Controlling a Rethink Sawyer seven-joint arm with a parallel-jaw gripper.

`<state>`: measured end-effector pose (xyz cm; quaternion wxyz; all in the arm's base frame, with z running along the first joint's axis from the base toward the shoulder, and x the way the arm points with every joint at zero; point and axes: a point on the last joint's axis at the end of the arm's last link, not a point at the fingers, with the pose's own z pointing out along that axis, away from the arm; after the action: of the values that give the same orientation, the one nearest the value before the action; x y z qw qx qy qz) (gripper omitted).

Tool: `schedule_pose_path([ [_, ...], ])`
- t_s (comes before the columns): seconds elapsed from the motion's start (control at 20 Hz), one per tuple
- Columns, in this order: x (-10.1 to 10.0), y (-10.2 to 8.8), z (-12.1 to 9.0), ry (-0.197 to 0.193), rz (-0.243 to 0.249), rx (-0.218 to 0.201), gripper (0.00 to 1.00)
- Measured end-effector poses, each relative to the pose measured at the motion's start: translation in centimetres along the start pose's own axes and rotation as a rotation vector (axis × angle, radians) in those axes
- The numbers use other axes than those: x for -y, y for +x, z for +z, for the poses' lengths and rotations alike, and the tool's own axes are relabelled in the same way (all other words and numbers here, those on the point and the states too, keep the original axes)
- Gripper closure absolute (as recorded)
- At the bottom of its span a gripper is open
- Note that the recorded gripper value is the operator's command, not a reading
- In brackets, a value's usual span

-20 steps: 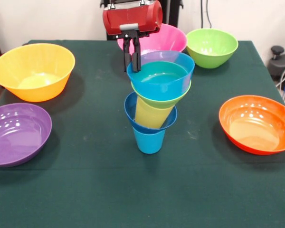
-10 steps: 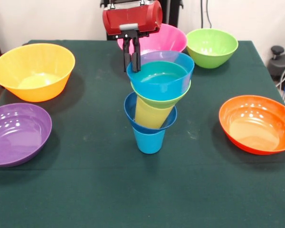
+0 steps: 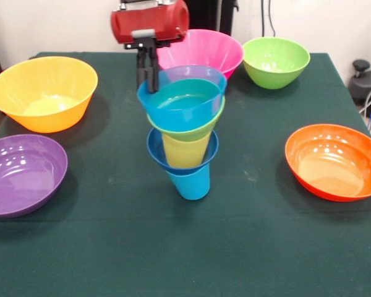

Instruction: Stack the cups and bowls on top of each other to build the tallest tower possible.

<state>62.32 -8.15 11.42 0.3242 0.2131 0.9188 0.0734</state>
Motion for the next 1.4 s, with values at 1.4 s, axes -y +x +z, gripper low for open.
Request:
schedule_pose_path([
  [1.4, -3.3, 1.3, 0.2, -0.03, -0.044, -0.016, 1.0],
])
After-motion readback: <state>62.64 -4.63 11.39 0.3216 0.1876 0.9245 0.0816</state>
